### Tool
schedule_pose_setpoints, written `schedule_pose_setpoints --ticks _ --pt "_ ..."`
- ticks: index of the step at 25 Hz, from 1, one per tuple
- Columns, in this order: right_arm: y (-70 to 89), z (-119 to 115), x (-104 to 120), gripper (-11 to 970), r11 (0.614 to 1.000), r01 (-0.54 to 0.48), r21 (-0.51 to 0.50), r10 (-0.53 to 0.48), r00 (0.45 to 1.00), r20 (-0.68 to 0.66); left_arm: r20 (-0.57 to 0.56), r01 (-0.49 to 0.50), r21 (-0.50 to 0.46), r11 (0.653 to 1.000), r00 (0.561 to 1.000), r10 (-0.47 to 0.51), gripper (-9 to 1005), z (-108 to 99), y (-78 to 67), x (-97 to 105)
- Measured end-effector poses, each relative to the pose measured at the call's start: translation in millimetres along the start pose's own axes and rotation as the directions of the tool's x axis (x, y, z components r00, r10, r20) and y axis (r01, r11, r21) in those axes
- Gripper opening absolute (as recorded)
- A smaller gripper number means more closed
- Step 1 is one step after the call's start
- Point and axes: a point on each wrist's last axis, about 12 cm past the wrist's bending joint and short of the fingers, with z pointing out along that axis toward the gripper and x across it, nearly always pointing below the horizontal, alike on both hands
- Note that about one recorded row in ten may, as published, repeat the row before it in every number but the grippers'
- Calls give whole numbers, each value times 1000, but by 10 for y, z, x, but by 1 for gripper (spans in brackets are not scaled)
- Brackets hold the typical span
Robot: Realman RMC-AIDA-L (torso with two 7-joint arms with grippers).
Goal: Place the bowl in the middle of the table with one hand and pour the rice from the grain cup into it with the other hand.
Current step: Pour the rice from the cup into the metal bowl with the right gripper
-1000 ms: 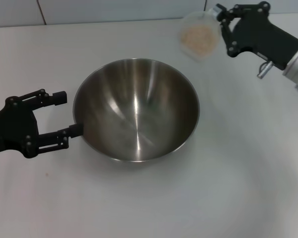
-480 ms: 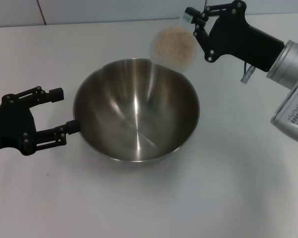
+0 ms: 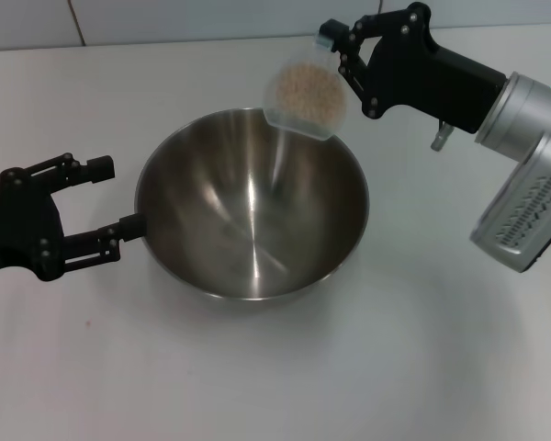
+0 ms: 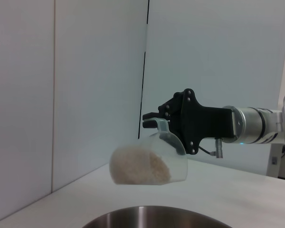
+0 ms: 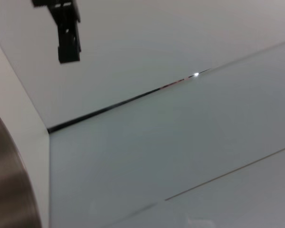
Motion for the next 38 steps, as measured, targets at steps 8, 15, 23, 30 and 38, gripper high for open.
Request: schedule_pose_setpoints --ticks 8,15,23,30,38 --pt "21 58 -40 14 975 222 32 -222 975 8 17 0 -4 1000 1000 0 796 0 1 -16" --pt "31 94 -67 14 921 389 31 -390 920 27 25 4 -6 1000 1000 -3 797 8 6 -18" --pt "38 97 -133 15 826 559 69 -563 825 58 28 3 -8 1000 1000 -2 797 10 12 -24" --pt "24 102 -163 15 767 635 96 -641 764 70 34 3 -16 1000 999 -3 796 9 20 -28" --pt "53 109 -183 16 733 673 99 -680 729 79 50 -7 -22 1000 999 8 796 0 19 -40"
